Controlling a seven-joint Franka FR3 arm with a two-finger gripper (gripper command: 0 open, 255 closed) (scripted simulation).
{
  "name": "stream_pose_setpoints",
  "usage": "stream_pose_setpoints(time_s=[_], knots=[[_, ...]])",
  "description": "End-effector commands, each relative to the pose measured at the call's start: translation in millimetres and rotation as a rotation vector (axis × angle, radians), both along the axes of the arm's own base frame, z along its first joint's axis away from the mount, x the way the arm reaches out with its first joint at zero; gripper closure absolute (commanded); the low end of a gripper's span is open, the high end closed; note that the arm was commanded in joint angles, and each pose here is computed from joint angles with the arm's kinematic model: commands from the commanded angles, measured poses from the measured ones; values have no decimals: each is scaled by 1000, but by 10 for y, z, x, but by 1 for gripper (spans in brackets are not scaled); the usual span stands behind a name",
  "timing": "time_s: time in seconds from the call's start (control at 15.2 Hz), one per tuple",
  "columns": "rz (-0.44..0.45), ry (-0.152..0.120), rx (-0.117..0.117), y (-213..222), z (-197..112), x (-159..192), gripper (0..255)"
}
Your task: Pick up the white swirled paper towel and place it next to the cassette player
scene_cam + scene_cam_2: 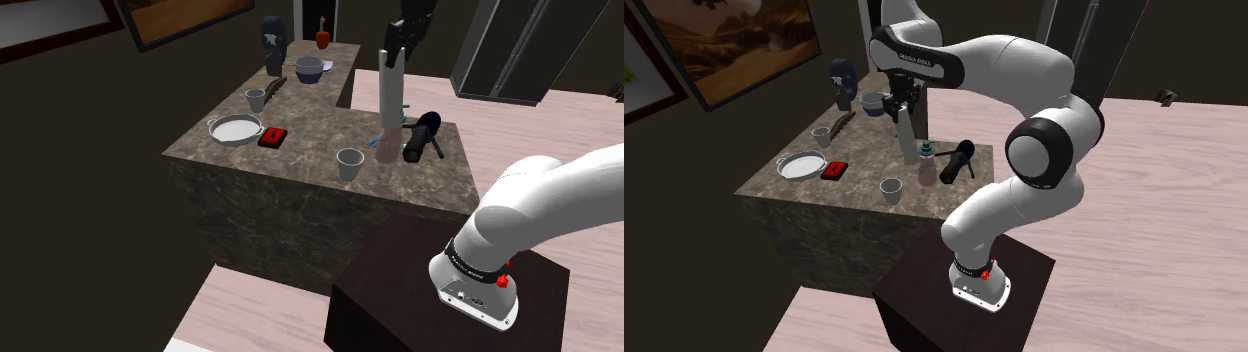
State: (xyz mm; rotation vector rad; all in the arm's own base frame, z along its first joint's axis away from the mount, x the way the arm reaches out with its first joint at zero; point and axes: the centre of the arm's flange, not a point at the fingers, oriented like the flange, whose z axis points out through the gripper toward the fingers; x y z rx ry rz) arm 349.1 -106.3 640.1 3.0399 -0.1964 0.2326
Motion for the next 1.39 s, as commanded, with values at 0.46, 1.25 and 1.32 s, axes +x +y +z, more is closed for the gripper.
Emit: stream_pose_setpoints(time_s=[0.46,1.25,1.32], knots=[[0,-1,0,605,-335,988,255],[0,-1,0,1371,-780,2301,255],[0,-1,0,1434,-817,2410,255]])
